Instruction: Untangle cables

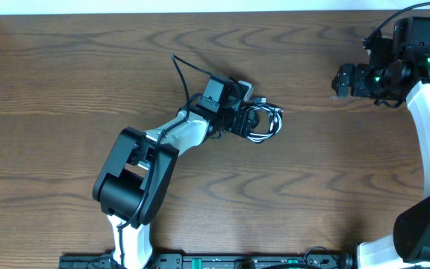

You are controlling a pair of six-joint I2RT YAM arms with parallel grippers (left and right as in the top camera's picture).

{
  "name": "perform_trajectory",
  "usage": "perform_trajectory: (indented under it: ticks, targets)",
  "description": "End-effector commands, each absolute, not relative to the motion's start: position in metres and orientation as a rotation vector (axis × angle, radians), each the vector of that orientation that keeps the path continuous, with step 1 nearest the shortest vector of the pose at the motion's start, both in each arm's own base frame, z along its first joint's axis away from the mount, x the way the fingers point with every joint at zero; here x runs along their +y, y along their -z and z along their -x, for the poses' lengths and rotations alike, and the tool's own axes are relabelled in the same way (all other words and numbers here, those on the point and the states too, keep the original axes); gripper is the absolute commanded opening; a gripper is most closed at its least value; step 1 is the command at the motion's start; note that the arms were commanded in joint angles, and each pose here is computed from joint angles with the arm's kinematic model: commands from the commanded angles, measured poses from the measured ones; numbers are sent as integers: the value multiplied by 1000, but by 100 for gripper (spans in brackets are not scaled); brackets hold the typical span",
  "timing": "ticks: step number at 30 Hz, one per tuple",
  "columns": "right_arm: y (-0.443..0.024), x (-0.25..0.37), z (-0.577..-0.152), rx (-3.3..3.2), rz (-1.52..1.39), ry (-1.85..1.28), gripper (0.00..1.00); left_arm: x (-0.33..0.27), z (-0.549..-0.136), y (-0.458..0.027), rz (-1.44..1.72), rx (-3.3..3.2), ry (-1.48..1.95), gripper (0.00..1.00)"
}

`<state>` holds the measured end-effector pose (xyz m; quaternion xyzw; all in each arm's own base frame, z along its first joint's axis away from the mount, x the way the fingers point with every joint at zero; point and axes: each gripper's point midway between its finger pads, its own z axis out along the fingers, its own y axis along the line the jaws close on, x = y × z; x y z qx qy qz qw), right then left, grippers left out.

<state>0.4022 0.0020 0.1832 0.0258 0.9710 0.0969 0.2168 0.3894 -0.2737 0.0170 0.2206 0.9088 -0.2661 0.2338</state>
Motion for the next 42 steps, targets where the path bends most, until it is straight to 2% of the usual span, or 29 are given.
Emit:
perform_trajectory:
  ticks: [1, 3, 8, 12, 15, 22, 25, 26, 34, 42]
  targets:
    - [-187, 3, -405, 2677, -47, -277, 97, -278, -390, -13, -611, 2502, 747, 62]
    - [-187, 3, -405, 2676, -47, -278, 97, -278, -389, -13, -611, 2502, 750, 58]
    - [-187, 3, -405, 2676, -41, -277, 98, -278, -390, -13, -608, 2503, 750, 58]
    - [-187, 3, -405, 2678, -36, -275, 99, -278, -392, -15, -605, 2493, 751, 43]
    - [-186, 2, -404, 2680, -28, -267, 99, -278, -393, -17, -606, 2485, 751, 27]
    - [-186, 1, -404, 2682, -31, -260, 99, -278, -393, -19, -605, 2481, 752, 15]
    - [-186, 1, -404, 2682, -31, -260, 99, -278, -393, -19, -605, 2481, 752, 14]
    - [-186, 1, -404, 2682, -31, -260, 99, -278, -393, -19, -605, 2481, 752, 8]
    - [-186, 1, -404, 2683, -32, -258, 99, -278, -393, -28, -605, 2468, 754, 8]
    - [-185, 0, -404, 2685, -34, -249, 99, -281, -399, -103, -610, 2305, 769, 7]
